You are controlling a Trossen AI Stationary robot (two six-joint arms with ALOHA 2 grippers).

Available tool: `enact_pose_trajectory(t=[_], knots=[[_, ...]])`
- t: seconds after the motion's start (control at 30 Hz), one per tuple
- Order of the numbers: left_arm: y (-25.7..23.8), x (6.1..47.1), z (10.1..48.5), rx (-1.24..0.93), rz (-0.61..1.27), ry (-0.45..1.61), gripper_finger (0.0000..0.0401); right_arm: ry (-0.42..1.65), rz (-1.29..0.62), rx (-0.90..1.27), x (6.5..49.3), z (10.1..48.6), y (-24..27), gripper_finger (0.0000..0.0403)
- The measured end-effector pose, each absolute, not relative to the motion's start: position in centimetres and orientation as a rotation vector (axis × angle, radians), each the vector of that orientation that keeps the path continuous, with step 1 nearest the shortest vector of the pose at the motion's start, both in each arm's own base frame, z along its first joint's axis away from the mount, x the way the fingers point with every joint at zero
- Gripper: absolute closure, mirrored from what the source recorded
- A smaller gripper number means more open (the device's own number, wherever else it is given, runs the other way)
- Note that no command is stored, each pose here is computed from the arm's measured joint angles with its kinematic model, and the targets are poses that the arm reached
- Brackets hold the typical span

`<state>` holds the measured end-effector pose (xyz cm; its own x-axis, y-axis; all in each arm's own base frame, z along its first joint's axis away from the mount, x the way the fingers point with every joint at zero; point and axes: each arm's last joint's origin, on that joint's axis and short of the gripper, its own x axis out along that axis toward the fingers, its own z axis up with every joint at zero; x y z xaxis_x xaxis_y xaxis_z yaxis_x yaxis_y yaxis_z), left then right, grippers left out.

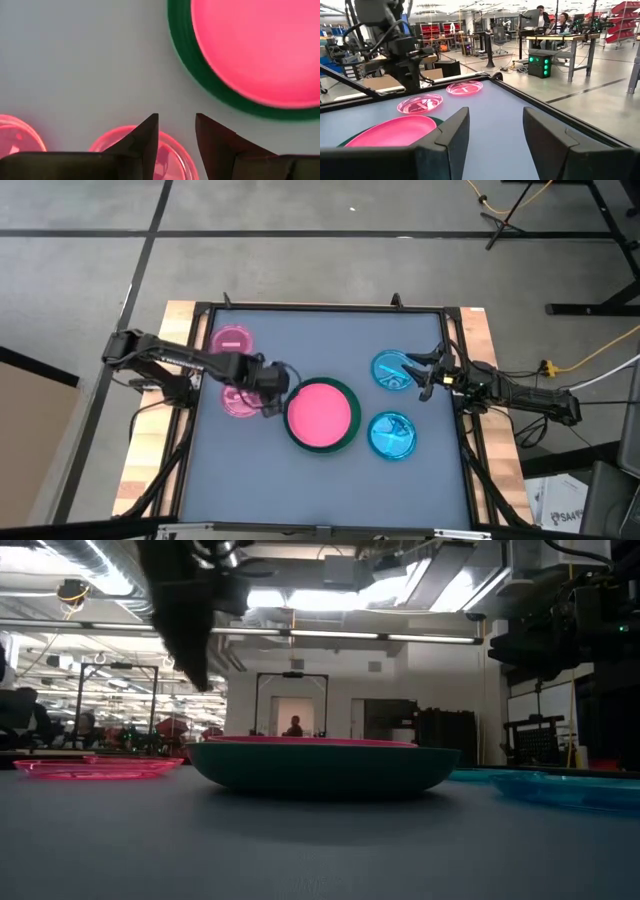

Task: Stack plastic plates
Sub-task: Stack the bottom transparent pink plate on top of the pink plate

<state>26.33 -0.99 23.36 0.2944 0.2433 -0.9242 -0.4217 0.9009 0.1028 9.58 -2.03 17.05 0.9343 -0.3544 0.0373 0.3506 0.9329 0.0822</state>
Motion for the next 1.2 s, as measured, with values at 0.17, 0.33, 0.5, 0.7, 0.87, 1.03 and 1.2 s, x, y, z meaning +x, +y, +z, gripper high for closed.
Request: enact_pose_trajectory(t=[0.17, 0.33, 0.5, 0.7, 0.87, 1.03, 1.2], knots=[[-3.3, 24.8, 21.7, -0.149, 0.443, 1.256, 0.0278, -0.052, -0.364, 0.072, 9.6, 17.1, -2.0, 0.0226], [-5.0, 23.4, 20.0, -0.150, 0.448, 1.322, 0.0278, -0.054, -0.369, 0.071, 9.6, 17.1, -2.1, 0.0226], [-6.7, 22.4, 19.3, -0.132, 0.396, 1.357, 0.0278, -0.055, -0.371, 0.071, 9.6, 17.1, -2.1, 0.0226], [-8.2, 22.2, 19.3, -0.117, 0.353, 1.336, 0.0278, -0.052, -0.379, 0.049, 9.6, 17.1, -2.1, 0.0226], [-8.3, 22.7, 19.3, -0.129, 0.352, 1.280, 0.0278, -0.052, -0.380, 0.048, 9.6, 17.1, -2.1, 0.0226], [-8.6, 22.4, 19.3, -0.137, 0.353, 1.297, 0.0278, -0.051, -0.380, 0.048, 9.6, 17.1, -2.1, 0.0226], [-9.7, 21.9, 19.3, -0.091, 0.323, 1.300, 0.0278, -0.051, -0.379, 0.048, 9.6, 17.1, -2.1, 0.0226]])
